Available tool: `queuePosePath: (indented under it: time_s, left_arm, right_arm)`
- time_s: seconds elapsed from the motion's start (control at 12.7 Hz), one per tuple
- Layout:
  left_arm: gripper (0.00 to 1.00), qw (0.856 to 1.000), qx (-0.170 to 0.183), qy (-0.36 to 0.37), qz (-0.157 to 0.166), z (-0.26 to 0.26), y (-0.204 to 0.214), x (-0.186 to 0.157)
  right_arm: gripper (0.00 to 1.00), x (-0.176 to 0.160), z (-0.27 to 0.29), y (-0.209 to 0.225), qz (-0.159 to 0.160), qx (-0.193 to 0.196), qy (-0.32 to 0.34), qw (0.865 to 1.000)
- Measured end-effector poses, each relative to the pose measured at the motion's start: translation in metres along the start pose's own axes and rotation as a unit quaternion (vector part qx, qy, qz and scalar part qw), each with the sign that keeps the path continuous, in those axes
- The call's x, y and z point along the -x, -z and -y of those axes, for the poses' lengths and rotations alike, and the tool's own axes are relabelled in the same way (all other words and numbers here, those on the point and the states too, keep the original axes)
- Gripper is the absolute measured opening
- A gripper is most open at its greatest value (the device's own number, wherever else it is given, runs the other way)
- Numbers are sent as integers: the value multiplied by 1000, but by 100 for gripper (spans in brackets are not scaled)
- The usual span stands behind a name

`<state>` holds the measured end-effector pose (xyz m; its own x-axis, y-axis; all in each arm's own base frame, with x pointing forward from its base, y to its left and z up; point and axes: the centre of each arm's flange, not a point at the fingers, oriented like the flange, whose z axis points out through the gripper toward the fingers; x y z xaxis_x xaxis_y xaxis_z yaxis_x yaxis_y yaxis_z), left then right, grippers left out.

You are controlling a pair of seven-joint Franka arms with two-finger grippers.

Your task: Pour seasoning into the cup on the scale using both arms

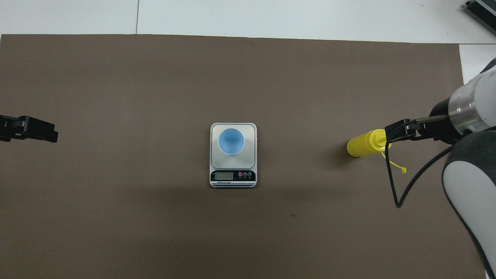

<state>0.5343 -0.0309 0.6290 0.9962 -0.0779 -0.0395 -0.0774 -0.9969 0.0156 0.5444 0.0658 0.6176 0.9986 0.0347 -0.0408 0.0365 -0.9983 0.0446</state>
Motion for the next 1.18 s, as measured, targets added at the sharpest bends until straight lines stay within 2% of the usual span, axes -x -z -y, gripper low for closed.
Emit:
queuePosePath:
  time_s: [1.18]
  left_arm:
    - [100, 1000, 0, 0, 0, 0, 0, 0]
  right_arm:
    - [100, 1, -22, 1, -1, -1, -20, 1000]
